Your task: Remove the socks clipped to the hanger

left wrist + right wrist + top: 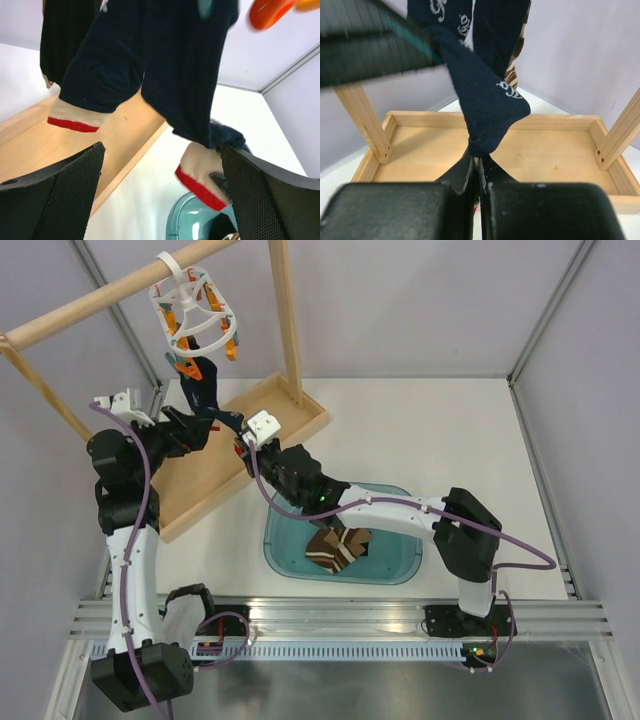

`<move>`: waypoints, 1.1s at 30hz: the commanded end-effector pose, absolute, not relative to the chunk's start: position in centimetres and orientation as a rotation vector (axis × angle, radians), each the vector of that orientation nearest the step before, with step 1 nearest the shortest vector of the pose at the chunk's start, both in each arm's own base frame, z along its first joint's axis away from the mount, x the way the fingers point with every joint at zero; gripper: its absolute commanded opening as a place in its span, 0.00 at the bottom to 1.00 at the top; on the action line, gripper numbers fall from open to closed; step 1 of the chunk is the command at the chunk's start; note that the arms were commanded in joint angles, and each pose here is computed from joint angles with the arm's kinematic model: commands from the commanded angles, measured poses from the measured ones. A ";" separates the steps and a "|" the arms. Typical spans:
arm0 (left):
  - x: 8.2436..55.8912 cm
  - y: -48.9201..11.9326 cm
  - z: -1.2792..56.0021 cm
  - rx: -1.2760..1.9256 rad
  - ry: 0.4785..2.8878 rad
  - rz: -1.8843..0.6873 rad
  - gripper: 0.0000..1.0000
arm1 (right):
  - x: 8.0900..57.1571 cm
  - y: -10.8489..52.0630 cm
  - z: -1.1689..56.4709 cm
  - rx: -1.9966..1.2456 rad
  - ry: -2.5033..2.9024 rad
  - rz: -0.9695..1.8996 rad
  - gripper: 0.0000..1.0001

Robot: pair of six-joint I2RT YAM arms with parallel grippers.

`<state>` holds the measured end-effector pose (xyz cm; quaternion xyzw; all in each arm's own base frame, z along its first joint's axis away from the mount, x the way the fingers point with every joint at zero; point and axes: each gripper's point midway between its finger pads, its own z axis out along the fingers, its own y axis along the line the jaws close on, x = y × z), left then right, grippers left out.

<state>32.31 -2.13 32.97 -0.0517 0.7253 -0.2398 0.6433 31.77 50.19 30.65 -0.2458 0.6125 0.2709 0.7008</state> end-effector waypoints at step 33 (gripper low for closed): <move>37.2 0.3 41.0 -0.180 1.526 -0.307 1.00 | 29.1 48.2 35.2 -0.519 1.298 0.739 0.01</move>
